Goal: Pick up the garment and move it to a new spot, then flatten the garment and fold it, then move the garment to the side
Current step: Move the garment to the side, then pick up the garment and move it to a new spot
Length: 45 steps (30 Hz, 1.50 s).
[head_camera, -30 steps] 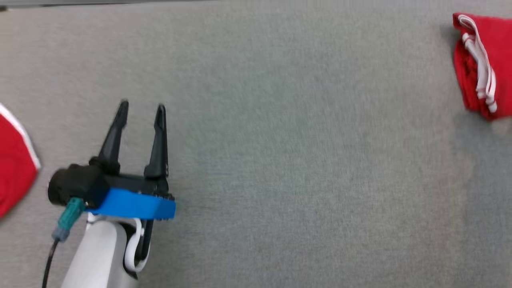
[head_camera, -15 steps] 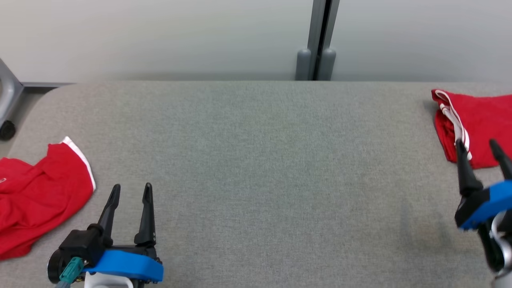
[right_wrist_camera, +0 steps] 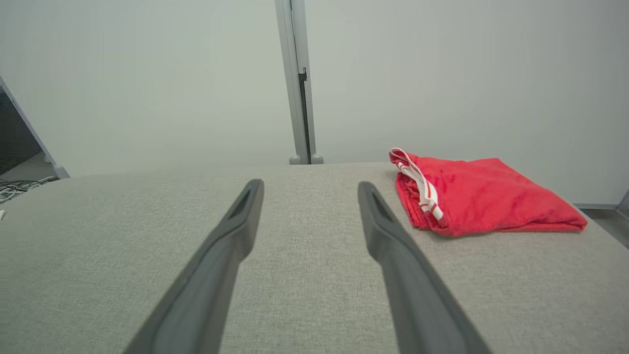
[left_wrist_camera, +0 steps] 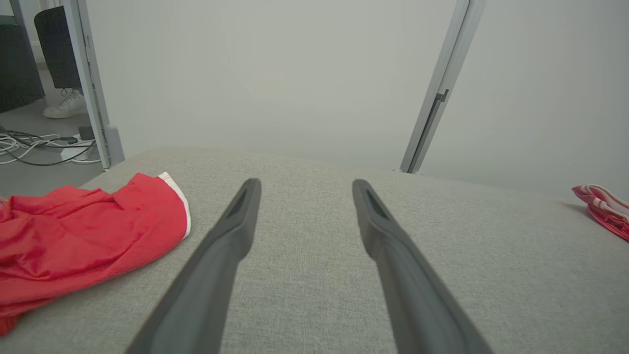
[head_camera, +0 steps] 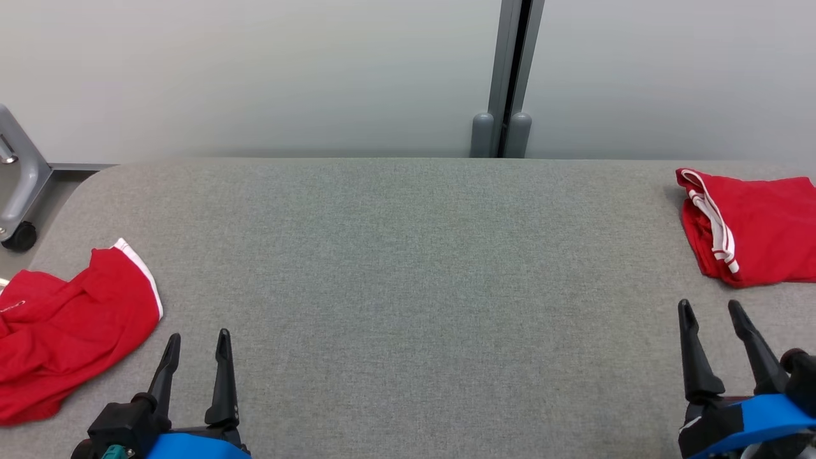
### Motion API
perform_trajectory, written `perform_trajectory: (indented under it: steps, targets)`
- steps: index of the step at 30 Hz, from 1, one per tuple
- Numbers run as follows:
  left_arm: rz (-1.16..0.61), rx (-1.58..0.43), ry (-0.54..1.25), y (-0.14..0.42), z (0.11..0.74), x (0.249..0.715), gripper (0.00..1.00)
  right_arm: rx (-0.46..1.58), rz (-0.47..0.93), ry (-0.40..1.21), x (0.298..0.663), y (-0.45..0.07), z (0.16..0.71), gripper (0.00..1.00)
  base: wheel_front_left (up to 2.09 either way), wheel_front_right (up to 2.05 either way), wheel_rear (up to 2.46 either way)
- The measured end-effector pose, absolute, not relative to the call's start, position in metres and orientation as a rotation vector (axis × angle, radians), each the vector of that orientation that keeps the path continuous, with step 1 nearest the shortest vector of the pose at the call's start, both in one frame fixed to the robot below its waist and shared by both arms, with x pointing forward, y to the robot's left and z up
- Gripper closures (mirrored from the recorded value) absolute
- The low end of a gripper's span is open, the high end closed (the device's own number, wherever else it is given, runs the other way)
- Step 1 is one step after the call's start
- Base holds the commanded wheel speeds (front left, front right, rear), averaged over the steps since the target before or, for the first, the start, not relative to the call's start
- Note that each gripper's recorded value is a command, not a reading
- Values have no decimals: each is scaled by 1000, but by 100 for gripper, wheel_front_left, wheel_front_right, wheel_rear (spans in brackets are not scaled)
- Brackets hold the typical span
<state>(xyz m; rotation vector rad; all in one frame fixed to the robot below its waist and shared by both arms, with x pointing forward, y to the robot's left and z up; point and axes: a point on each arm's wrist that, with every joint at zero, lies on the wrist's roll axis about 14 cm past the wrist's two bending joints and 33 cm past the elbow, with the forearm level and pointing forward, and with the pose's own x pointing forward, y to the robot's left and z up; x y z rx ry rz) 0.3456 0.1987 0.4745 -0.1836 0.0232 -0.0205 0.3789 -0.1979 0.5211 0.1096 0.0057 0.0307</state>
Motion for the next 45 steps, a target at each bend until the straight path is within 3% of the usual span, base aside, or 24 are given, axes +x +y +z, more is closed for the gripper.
perform_trajectory:
  steps: [11,22,45]
  targets:
    - [-22,-179,23,197,475,338,0,159,36,11,363,-192,514,0,0,0,0]
    - [28,-187,8,210,479,328,0,167,92,17,371,-173,510,0,0,0,0]
    - [371,-177,-27,296,488,237,0,174,497,59,397,-28,503,0,0,0,0]
